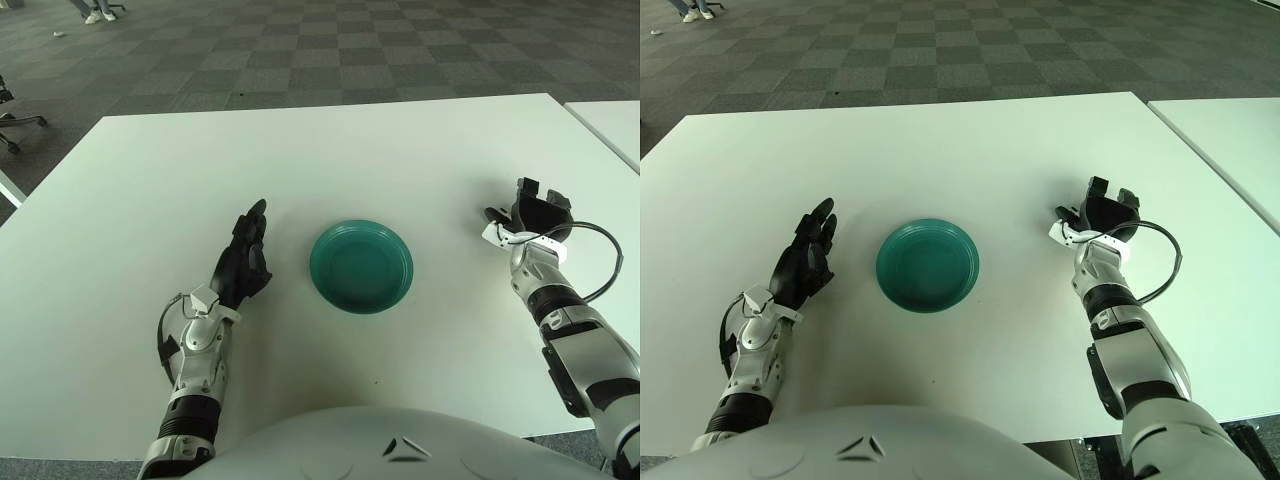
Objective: Put the charger into the plate.
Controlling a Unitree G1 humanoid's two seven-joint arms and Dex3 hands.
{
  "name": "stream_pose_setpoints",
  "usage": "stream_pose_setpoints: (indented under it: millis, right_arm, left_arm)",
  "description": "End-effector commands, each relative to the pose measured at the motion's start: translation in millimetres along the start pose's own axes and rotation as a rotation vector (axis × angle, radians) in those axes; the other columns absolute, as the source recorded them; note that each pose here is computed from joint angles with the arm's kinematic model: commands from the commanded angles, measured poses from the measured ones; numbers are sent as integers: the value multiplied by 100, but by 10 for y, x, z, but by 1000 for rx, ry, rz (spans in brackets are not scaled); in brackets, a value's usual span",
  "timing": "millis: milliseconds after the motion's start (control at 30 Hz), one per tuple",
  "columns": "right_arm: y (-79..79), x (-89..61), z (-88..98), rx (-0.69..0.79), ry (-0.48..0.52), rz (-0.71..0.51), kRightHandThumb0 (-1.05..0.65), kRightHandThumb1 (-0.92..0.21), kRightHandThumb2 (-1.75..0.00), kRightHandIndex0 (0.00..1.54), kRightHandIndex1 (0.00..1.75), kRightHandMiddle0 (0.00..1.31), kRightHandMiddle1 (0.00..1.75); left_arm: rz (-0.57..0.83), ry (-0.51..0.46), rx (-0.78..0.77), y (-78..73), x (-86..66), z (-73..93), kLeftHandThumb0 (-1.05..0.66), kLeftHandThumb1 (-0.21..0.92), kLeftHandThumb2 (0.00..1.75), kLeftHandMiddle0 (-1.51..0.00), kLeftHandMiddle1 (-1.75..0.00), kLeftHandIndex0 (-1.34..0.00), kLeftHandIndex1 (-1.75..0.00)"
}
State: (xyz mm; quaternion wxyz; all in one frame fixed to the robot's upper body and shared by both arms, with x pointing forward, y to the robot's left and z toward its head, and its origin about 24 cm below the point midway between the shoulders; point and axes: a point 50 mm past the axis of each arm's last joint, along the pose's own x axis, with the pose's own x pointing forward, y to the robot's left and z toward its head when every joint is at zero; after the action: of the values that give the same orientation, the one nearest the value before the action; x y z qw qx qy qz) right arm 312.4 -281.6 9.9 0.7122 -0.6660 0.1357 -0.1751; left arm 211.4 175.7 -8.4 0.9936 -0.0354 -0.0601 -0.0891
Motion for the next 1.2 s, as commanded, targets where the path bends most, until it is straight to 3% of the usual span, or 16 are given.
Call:
stream_pose_setpoints:
  millis: [0, 667, 900, 1167]
  right_arm:
    - [229, -147, -109, -16, 43, 105, -101, -92, -76, 26, 0, 0, 53]
    - [404, -315, -215, -8, 79, 152, -97, -92, -71, 30, 2, 0, 58]
    - [632, -609, -236, -21, 60, 190, -95, -92, -70, 30, 2, 0, 58]
    - [745, -804, -237, -31, 63, 212, -93, -92, -71, 29, 1, 0, 55]
  left_arm:
    - [55, 145, -46, 21, -277, -269, -95, 92, 98, -8, -2, 0, -37]
    - [54, 125, -102, 61, -302, -249, -92, 92, 98, -9, -1, 0, -37]
    - [68, 126, -106, 63, -311, -234, -92, 92, 100, -12, -1, 0, -47]
    - [78, 131, -111, 55, -306, -213, -95, 92, 102, -13, -1, 0, -54]
